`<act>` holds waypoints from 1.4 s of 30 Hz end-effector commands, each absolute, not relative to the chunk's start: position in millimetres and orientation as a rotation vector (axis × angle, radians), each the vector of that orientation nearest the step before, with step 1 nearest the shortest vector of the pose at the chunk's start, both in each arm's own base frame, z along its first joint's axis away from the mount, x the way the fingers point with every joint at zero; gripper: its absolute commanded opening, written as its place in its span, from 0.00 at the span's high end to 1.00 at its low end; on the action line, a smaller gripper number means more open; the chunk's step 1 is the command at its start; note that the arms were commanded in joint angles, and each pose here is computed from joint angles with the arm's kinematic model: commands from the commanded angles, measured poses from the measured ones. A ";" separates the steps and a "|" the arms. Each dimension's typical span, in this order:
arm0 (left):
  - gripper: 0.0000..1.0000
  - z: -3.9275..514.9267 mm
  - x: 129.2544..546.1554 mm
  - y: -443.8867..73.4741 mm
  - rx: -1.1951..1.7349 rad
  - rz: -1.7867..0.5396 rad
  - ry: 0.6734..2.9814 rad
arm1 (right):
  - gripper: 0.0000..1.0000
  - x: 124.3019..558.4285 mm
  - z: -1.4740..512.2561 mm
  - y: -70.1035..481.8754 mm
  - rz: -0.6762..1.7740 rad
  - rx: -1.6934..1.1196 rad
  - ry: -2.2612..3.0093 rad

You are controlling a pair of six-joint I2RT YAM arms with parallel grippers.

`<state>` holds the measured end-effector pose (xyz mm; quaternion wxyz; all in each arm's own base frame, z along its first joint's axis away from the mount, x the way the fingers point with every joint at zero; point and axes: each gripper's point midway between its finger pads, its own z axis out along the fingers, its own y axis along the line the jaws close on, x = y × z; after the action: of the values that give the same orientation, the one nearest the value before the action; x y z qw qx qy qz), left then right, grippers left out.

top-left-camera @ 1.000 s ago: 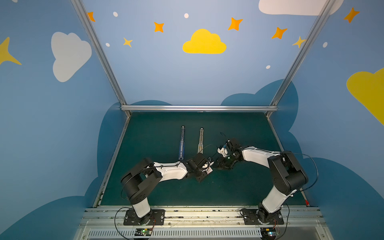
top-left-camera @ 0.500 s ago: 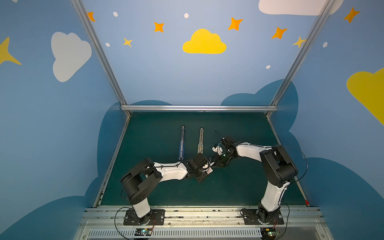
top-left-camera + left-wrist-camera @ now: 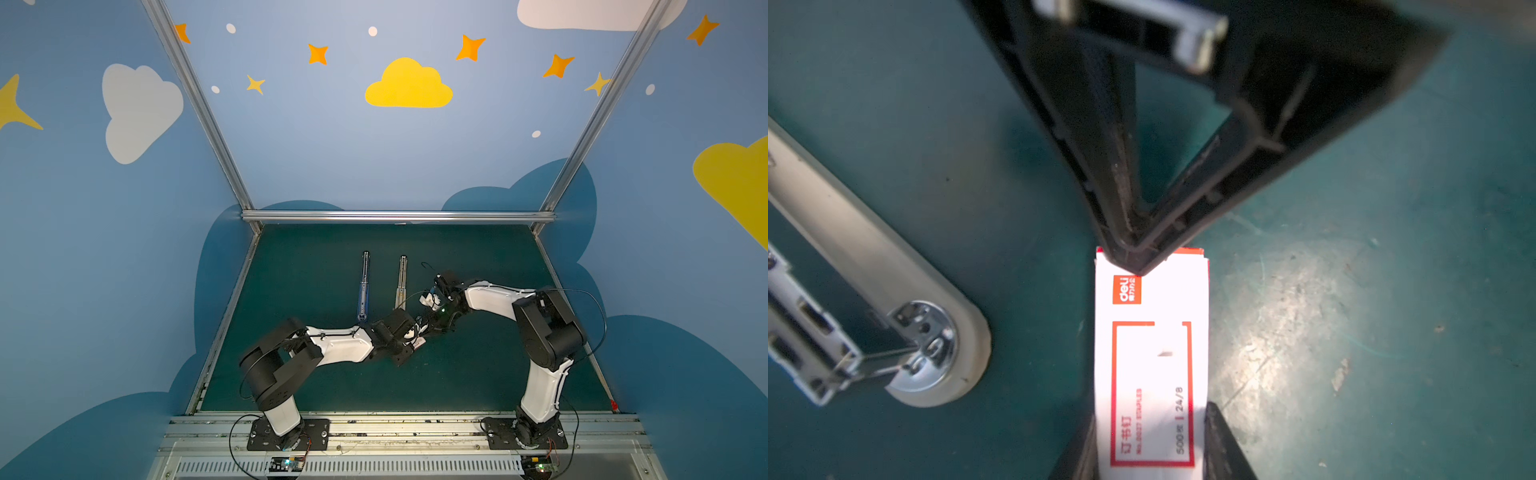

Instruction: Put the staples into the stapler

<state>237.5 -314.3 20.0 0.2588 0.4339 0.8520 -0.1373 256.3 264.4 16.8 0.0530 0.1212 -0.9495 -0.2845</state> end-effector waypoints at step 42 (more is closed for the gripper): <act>0.66 7.9 227.5 -300.7 1.208 -0.308 2.349 | 0.63 243.6 26.9 261.2 -0.956 0.380 -2.873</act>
<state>236.7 -315.1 20.1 0.2638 0.4362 0.8501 -0.1322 247.9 256.7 26.1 0.0441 0.1107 -0.9449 -0.3050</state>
